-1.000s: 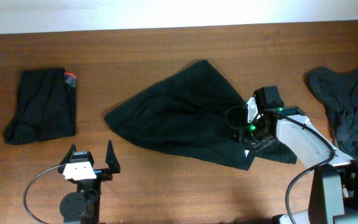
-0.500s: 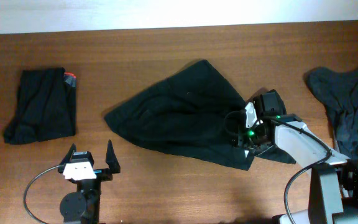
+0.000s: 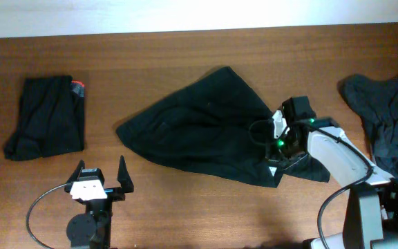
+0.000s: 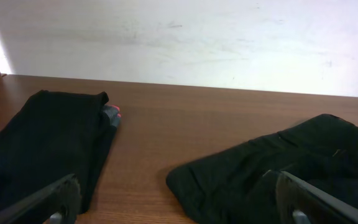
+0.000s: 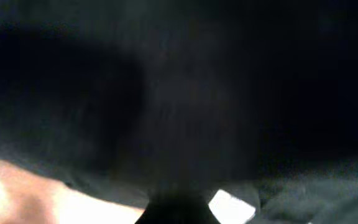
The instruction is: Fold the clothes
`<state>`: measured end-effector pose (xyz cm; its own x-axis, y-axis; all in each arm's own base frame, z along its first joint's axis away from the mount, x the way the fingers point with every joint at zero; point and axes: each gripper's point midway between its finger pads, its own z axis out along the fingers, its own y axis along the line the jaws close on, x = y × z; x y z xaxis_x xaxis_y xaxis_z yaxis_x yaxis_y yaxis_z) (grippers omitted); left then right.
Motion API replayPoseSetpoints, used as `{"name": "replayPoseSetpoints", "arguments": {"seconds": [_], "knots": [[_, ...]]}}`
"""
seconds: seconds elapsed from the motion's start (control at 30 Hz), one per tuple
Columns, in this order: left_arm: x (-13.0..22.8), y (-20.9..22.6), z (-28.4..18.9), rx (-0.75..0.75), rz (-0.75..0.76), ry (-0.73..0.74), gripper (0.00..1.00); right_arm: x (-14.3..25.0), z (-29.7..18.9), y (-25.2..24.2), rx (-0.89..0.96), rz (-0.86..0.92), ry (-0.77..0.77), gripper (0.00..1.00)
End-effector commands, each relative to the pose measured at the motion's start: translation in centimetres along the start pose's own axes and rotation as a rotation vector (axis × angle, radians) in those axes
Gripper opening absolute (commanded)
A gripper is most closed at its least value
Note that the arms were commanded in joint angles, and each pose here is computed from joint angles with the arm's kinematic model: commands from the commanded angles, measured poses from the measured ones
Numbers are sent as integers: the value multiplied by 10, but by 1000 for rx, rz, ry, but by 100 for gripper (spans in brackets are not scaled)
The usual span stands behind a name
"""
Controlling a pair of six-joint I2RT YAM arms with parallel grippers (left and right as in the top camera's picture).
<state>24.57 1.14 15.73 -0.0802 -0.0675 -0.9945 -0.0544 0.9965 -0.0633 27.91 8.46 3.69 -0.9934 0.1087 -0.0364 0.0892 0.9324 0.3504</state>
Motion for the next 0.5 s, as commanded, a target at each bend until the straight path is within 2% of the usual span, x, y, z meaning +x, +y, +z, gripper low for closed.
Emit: {"name": "replayPoseSetpoints", "arguments": {"seconds": [0.0, 0.17, 0.37, 0.47], "knots": [[1, 0, 0, -2, -2, -1, 99, 7, -4, 7, -13, 0, 43, 4], [2, 0, 0, -2, -2, -1, 99, 41, -6, 10, -12, 33, 178, 4], [1, 0, 0, -2, -1, -1, 100, 70, -2, 49, -93, -46, 280, 4], [1, 0, 0, -2, -2, -1, 99, 86, 5, 65, -62, -49, 319, 4]]}}
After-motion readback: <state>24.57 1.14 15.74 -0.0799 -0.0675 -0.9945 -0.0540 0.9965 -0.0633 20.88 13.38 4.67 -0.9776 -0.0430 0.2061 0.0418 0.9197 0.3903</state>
